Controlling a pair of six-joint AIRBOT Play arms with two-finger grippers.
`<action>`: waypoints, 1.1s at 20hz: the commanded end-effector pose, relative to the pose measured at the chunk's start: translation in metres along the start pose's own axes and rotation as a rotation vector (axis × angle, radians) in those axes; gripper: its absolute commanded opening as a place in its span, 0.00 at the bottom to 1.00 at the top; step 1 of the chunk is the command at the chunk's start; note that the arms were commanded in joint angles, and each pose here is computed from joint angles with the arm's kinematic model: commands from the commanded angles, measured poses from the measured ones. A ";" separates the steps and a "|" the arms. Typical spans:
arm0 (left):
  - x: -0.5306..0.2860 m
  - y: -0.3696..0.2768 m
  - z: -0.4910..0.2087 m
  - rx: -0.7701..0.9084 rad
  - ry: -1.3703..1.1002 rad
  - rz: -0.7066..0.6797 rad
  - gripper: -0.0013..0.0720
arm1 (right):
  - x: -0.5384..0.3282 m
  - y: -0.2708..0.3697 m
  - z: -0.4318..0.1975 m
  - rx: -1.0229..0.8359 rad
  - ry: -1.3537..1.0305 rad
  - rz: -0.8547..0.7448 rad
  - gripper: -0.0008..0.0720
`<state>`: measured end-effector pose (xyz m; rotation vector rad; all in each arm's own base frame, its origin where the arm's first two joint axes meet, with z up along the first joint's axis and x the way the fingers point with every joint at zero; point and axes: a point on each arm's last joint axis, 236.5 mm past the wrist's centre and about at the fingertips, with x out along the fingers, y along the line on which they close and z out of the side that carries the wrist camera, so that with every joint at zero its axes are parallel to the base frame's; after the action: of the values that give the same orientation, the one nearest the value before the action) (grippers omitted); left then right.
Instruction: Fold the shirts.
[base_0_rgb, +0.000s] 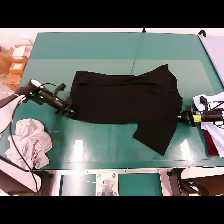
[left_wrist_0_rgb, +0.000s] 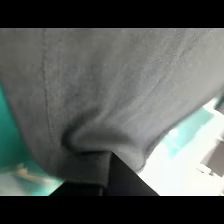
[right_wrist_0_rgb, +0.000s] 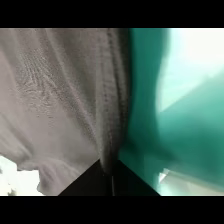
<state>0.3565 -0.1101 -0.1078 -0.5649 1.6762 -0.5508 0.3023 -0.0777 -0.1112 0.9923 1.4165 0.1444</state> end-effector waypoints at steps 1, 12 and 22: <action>-0.054 -0.051 0.006 0.132 -0.114 -0.015 0.05 | -0.055 0.079 0.024 -0.114 -0.140 0.144 0.04; -0.468 -0.405 -0.229 1.058 -1.591 0.193 0.06 | -0.426 0.462 -0.206 -1.136 -1.464 0.230 0.04; -0.419 -0.339 -0.164 0.833 -1.363 0.234 0.06 | -0.420 0.425 -0.158 -0.986 -1.480 0.177 0.04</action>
<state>0.2474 -0.0970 0.4991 0.0308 -0.0146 -0.4387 0.2378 0.0144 0.5426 0.0694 -0.2950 0.1230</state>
